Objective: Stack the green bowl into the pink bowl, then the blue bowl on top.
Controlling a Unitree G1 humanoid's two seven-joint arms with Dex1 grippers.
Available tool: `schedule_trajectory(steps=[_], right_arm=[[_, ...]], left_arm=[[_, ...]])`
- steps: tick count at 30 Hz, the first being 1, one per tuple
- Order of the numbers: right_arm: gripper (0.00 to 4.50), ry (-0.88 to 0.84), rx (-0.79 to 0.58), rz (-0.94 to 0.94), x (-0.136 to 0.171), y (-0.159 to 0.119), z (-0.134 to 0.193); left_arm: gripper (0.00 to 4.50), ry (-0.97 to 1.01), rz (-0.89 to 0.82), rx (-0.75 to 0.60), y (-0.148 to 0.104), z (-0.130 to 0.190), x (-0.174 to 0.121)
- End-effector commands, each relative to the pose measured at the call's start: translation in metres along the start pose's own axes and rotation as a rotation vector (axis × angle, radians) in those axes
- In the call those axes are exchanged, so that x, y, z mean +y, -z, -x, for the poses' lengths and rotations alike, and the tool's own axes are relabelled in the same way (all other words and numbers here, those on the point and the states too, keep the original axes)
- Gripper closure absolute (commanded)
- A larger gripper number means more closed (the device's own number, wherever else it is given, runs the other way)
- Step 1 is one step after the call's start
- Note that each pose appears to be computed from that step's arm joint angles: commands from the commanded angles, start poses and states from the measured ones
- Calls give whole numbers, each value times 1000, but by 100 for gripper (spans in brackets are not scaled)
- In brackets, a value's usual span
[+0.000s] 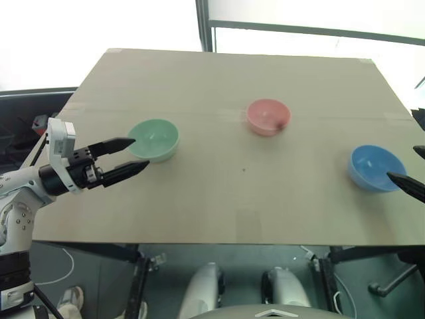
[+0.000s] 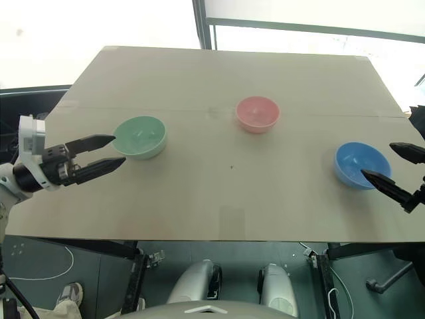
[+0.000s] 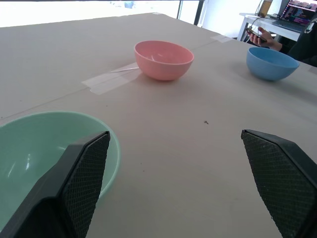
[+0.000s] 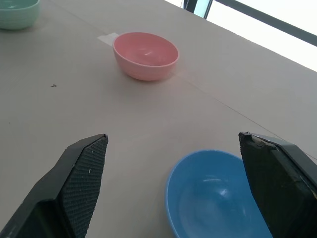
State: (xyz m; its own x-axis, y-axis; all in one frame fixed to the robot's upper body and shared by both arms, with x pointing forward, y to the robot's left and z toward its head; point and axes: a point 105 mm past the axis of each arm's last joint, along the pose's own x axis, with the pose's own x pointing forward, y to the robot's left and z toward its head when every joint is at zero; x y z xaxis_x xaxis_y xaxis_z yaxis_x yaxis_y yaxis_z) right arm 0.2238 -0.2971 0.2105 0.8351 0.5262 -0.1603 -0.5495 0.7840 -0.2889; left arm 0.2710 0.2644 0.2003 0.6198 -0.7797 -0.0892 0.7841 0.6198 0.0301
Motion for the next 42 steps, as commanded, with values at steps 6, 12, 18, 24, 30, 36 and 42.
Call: schedule_trajectory(steps=[6, 12, 18, 24, 30, 36, 42], right_arm=[[6, 20, -25, 46, -7, -8, -3], [6, 1, -38, 49, -5, -8, -13], [6, 16, -43, 111, -1, -9, -45], [6, -110, -33, 215, 25, -20, -118], [6, -162, -56, 381, 36, -37, -205], [6, -254, -30, 526, 58, -33, -267], [28, -348, 46, 584, 72, -13, -291]], left_arm=[[0, 39, -49, -41, -11, -15, -9], [0, 54, -52, -56, -10, -22, -15], [0, 72, -60, -91, -12, -41, -27], [0, 44, -66, -196, -20, -65, -35], [0, 44, -38, -245, -14, -84, -55], [0, 32, -32, -229, -7, -79, -67], [0, 5, -39, -230, -7, -68, -71]])
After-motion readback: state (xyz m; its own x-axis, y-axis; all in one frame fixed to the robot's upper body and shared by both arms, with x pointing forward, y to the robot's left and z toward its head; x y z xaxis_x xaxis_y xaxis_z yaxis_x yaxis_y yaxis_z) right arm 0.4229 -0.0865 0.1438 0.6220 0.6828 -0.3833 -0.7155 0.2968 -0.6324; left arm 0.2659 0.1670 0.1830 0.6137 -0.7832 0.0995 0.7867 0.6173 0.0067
